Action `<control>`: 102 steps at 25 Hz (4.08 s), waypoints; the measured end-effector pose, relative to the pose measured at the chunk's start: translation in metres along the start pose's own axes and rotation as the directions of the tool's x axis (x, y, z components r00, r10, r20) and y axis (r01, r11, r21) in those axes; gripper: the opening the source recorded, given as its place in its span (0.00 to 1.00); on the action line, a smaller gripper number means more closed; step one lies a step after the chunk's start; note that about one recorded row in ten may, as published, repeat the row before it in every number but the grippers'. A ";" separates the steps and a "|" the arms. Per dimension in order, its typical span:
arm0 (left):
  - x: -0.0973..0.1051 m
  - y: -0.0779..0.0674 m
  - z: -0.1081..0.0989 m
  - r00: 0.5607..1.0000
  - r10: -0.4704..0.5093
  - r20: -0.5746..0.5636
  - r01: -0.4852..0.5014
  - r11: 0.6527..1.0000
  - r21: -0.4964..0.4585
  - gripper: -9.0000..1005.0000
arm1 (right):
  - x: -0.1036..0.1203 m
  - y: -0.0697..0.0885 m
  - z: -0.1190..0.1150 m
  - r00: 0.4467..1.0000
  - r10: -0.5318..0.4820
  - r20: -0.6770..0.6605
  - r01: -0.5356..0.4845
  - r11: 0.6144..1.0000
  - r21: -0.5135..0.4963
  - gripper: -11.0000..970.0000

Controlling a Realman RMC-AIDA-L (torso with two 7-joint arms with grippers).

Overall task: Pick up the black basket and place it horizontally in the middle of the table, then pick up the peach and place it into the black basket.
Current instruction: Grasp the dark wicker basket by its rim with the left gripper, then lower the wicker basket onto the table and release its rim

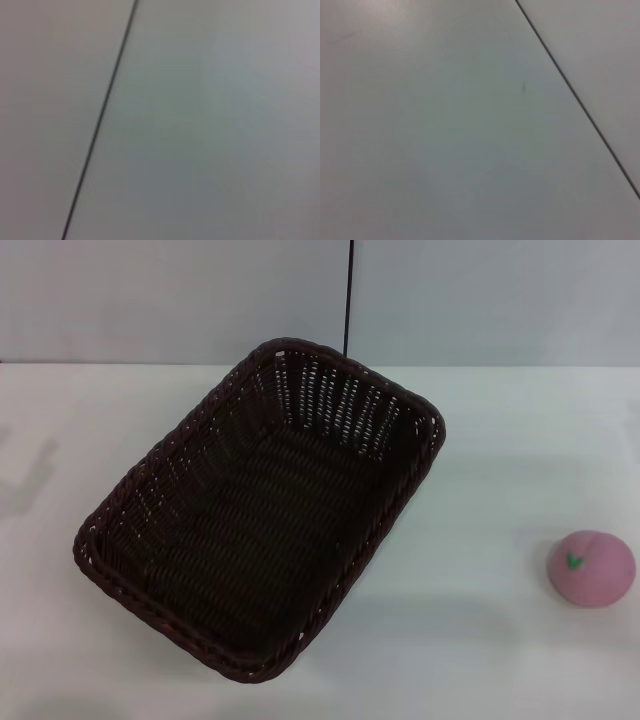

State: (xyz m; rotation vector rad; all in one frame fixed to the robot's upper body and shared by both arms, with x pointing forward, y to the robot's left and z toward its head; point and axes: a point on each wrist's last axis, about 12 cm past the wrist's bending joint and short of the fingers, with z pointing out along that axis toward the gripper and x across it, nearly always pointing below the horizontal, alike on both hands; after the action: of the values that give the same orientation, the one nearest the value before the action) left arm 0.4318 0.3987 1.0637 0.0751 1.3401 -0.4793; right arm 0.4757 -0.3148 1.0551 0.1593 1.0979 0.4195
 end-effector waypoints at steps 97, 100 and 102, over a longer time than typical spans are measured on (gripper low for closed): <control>-0.027 -0.200 0.209 0.011 0.997 0.070 -0.241 -0.065 0.968 0.23 | -0.011 -0.019 -0.019 0.999 -0.042 -0.002 0.042 0.996 0.079 0.76; -0.023 -0.204 0.205 0.001 0.990 0.143 -0.230 -0.139 0.963 0.23 | -0.011 -0.019 -0.019 0.999 -0.041 -0.003 0.042 0.996 0.081 0.76; -0.021 -0.205 0.204 -0.003 0.985 0.173 -0.226 -0.169 0.959 0.23 | -0.011 -0.019 -0.019 0.999 -0.041 -0.003 0.041 0.996 0.081 0.76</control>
State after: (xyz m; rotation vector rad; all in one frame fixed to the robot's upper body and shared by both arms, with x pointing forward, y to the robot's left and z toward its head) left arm 0.5384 0.1549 1.1777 2.2578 1.3096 0.1327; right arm 0.4594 -0.3382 1.0491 0.2074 1.1186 0.3382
